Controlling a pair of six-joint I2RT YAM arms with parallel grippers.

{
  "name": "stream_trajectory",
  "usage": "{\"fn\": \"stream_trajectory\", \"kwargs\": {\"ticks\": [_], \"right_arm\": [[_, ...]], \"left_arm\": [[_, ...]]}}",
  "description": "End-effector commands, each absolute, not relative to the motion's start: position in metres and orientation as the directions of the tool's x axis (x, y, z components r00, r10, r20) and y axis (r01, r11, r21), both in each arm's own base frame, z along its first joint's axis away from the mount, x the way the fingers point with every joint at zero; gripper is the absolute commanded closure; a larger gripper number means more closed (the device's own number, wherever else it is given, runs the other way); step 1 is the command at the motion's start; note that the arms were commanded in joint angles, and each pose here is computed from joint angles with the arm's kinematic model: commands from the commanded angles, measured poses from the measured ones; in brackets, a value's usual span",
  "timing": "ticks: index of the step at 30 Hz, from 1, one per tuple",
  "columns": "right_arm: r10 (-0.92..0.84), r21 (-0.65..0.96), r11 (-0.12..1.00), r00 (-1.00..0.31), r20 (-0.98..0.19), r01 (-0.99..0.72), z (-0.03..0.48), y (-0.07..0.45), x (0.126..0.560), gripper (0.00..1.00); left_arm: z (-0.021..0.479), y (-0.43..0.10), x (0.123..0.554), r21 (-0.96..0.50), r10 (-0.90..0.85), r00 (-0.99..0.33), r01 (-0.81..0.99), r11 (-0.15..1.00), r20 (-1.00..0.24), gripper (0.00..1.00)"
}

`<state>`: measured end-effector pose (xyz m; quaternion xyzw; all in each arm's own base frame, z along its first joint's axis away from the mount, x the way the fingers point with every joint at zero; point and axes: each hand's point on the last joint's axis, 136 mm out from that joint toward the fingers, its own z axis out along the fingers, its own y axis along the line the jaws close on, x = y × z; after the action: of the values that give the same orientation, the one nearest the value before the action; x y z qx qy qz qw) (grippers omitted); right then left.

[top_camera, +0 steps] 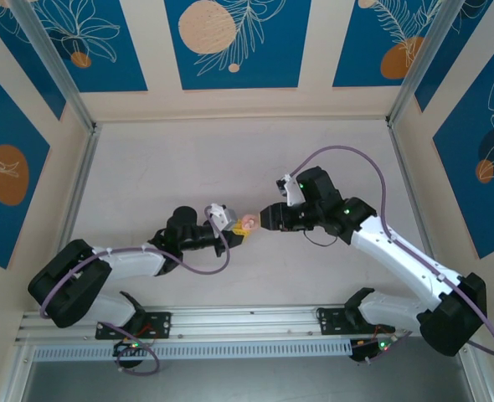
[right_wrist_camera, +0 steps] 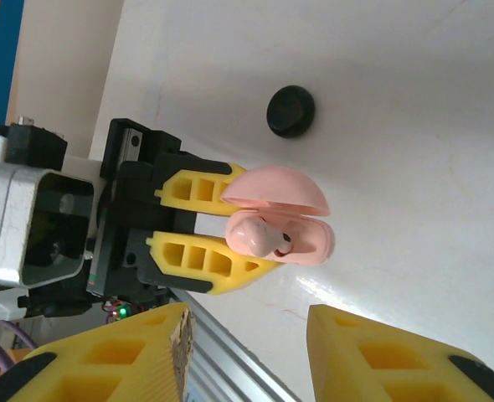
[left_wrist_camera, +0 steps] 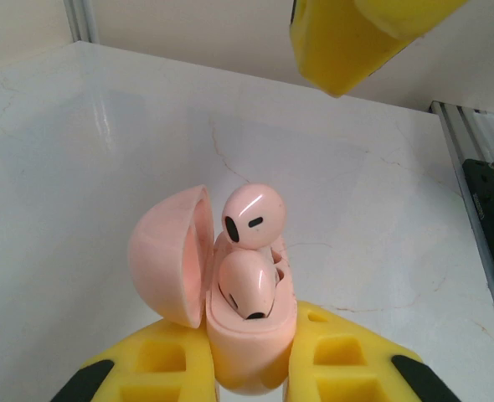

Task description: Insert the wireless bluetooth earbuds into the charging case

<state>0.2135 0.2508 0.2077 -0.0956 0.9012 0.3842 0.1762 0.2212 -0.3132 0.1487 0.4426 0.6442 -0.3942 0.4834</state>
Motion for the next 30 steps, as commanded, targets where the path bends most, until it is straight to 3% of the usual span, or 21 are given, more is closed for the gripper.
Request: {"fn": "stream_trajectory", "kwargs": {"ticks": [1,25,30], "right_arm": [[-0.042,0.691,0.671,-0.944,-0.328,-0.270,0.212,0.257,0.210,0.58],[-0.154,0.673,0.664,-0.940,-0.304,-0.327,0.191,0.279,0.221,0.58],[-0.161,0.679,0.661,-0.944,-0.287,-0.320,0.188,0.281,0.220,0.62]], "left_arm": [[0.164,-0.319,0.219,-0.033,0.175,-0.082,0.963,0.269,-0.981,0.87],[0.166,-0.320,0.217,-0.033,0.181,-0.082,0.965,0.259,-0.980,0.87],[0.166,-0.320,0.217,-0.032,0.183,-0.082,0.965,0.260,-0.980,0.87]]}}
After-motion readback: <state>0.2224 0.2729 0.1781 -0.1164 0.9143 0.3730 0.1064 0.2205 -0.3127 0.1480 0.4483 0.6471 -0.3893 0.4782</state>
